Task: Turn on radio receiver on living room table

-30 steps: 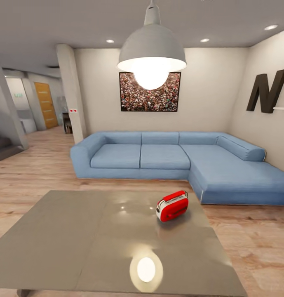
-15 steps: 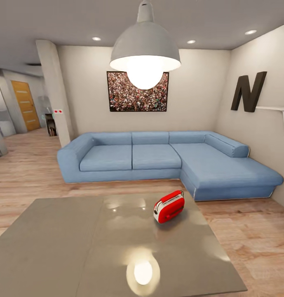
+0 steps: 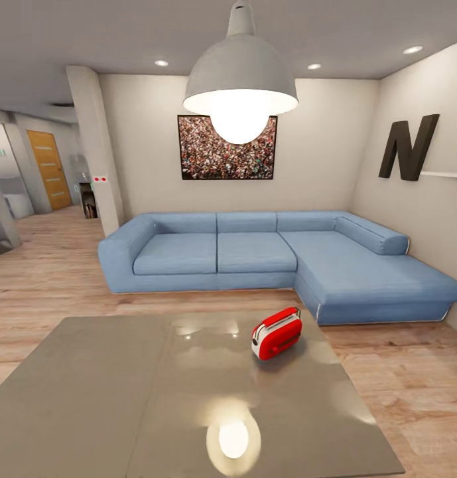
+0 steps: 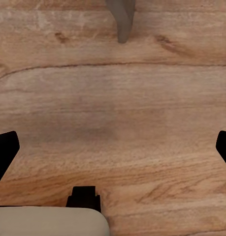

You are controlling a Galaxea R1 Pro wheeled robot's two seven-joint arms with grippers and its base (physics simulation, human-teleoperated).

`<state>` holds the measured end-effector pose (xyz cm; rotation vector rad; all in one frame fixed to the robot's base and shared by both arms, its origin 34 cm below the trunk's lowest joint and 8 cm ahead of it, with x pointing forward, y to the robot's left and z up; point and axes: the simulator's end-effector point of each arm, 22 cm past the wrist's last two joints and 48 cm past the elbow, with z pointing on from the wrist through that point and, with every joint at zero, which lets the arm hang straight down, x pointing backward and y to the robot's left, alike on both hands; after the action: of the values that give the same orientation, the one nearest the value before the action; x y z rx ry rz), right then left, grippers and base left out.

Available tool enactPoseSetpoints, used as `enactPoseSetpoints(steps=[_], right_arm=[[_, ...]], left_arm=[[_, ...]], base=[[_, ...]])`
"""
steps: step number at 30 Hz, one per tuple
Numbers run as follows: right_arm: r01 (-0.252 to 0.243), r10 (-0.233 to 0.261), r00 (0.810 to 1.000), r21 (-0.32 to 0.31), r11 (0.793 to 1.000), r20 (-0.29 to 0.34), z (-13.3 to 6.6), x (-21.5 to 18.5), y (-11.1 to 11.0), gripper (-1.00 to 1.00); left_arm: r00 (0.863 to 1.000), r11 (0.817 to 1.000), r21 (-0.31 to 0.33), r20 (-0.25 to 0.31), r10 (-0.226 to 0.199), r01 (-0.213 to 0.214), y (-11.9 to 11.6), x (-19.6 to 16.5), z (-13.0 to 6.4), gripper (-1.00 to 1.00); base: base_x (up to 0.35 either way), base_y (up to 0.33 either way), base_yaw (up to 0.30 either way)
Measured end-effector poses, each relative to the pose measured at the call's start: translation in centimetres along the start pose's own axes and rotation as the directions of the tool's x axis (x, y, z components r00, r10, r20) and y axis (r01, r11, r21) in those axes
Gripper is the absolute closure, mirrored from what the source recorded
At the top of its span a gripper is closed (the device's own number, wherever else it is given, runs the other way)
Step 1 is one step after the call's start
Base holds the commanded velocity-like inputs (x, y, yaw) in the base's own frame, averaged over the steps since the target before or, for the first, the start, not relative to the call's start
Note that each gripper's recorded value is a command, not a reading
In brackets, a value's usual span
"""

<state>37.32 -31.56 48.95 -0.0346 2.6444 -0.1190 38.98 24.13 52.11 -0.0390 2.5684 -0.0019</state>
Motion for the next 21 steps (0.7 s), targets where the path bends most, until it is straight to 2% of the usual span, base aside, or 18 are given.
enactPoseSetpoints(steps=[6, 12, 21], right_arm=[[0.000, 0.000, 1.000, 0.000, 1.000, 0.000, 0.0, 0.0, 0.0, -1.00], [0.000, 0.000, 1.000, 0.000, 1.000, 0.000, 0.0, 0.0, 0.0, -1.00], [0.000, 0.000, 1.000, 0.000, 1.000, 0.000, 0.0, 0.0, 0.0, -1.00]], left_arm=[[1.000, 1.000, -0.004, 0.000, 0.000, 0.000, 0.1, 0.0, 0.0, -1.00], [1.000, 0.998, -0.061, -0.002, -0.003, 0.003, 1.1, 0.0, 0.0, -1.00], [1.000, 0.998, -0.065, -0.001, -0.005, 0.005, 1.2, 0.0, -0.1, -1.00]], base=[[0.001, -0.093, 0.005], [0.080, -0.295, 0.000], [0.126, -0.322, 0.002]])
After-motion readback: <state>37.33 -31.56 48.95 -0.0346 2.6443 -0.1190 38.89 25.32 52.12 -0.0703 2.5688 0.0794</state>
